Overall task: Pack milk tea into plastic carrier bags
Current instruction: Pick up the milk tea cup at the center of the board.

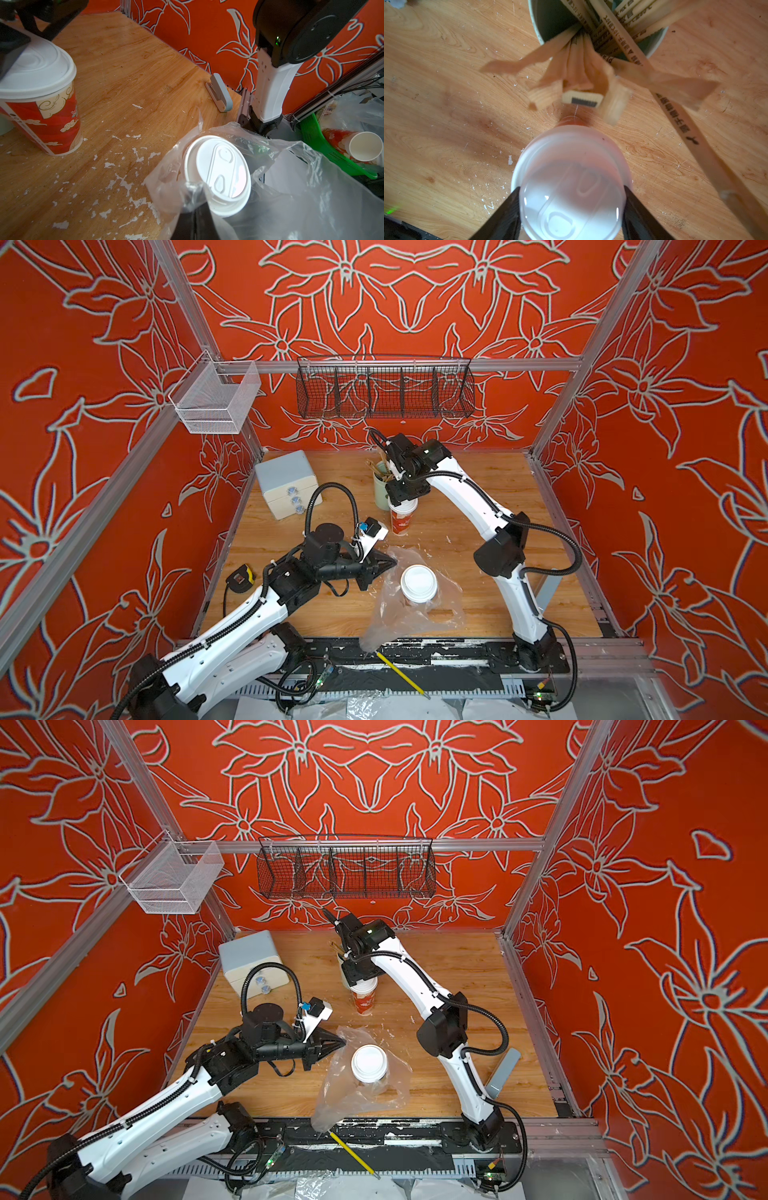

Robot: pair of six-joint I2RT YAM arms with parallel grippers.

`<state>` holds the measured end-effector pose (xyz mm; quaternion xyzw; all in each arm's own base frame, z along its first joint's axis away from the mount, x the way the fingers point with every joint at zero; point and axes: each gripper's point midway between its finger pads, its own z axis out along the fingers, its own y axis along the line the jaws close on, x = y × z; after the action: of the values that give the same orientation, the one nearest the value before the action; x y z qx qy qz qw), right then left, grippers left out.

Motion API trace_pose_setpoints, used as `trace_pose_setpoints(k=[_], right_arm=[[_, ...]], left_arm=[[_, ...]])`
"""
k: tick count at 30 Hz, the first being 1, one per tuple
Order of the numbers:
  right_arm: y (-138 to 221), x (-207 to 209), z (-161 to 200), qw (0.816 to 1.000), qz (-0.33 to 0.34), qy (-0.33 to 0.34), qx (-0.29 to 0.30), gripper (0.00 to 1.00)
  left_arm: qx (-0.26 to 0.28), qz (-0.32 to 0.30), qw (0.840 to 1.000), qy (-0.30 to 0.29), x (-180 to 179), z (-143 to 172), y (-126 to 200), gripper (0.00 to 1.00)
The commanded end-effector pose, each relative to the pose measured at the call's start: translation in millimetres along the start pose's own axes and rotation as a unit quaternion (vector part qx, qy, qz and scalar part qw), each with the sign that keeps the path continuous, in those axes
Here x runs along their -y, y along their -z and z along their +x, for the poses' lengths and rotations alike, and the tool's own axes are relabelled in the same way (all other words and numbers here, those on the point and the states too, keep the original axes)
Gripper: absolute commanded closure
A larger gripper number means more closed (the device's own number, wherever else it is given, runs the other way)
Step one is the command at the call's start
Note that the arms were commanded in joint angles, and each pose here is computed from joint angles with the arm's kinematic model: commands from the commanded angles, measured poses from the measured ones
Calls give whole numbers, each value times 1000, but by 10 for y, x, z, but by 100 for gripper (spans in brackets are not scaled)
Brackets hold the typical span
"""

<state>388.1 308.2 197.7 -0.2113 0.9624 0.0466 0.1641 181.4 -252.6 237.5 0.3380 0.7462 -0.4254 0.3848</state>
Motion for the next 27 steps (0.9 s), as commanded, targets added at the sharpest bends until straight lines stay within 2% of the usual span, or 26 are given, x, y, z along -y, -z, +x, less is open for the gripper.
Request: trace_pose_setpoints(k=[1, 9, 23, 27], right_arm=[[-149, -29, 176, 999, 0, 8, -47, 54], [86, -1, 76, 1000, 2, 6, -11, 73], [608, 35, -43, 999, -8, 4, 48, 90], [719, 23, -37, 998, -15, 4, 56, 90]], left_arm=[[5, 0, 1000, -10, 37, -26, 40, 100], [7, 1, 1000, -11, 44, -29, 49, 100], [11, 0, 1000, -13, 43, -29, 56, 100], [12, -1, 1000, -14, 39, -33, 54, 100]])
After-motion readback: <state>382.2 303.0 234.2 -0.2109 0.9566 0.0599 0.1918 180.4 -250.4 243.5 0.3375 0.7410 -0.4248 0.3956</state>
